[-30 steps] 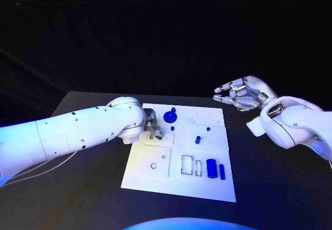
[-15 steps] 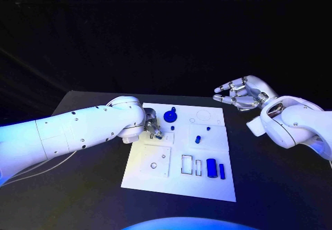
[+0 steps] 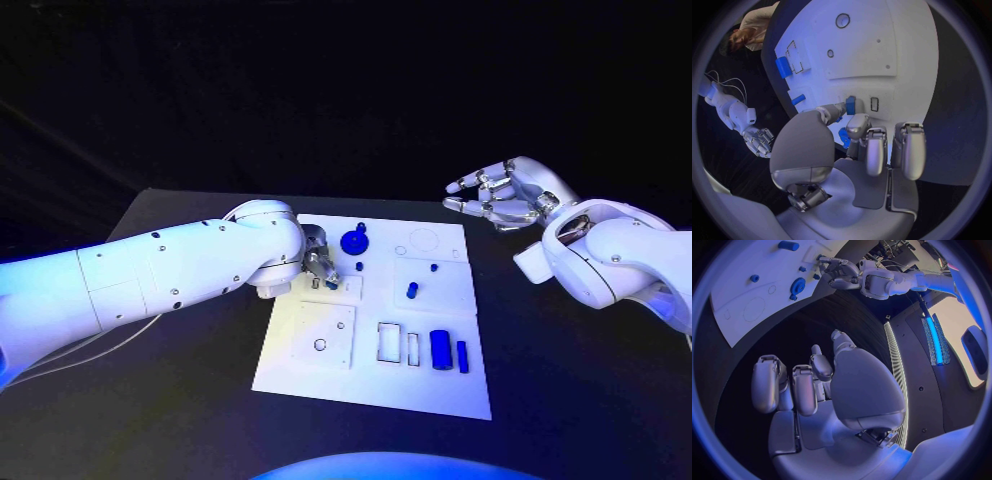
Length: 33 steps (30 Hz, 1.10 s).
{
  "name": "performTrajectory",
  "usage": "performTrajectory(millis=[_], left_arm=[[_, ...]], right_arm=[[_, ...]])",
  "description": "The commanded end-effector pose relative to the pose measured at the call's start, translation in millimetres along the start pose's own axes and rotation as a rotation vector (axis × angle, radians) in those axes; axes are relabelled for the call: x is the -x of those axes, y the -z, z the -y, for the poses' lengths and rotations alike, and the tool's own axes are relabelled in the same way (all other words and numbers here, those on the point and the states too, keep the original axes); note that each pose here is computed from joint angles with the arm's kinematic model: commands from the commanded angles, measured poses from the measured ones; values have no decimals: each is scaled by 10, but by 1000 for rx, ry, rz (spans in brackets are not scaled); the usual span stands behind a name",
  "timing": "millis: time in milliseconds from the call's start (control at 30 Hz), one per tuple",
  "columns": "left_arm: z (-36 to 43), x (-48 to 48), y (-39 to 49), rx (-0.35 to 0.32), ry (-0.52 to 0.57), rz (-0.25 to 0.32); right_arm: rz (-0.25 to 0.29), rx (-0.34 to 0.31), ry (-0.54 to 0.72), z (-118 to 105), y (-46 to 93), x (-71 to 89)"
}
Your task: Assemble the parts on the task board
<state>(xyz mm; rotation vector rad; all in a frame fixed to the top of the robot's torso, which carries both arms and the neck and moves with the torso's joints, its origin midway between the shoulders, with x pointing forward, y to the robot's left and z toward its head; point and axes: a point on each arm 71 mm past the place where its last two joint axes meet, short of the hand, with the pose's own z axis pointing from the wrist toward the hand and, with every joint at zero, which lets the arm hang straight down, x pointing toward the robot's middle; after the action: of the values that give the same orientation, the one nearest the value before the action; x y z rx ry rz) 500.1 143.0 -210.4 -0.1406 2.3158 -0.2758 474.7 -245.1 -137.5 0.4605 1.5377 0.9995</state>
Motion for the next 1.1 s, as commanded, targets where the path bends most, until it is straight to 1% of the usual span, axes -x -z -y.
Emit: performTrajectory(millis=[33,367,733,1100], left_arm=[[-1,-23,-3,28,-11,-18],[-12,-23,-11,36,-19,-24],[-36,-10,-16,45,-27,-16],[-38,-7,-12,45,-26,-9]], right_arm=[[-16,12,7,-8,4,-14],[-15,12,7,-5,3,-11],[-15,11,8,-1,3,-10],[-17,10,7,2,2,-14]])
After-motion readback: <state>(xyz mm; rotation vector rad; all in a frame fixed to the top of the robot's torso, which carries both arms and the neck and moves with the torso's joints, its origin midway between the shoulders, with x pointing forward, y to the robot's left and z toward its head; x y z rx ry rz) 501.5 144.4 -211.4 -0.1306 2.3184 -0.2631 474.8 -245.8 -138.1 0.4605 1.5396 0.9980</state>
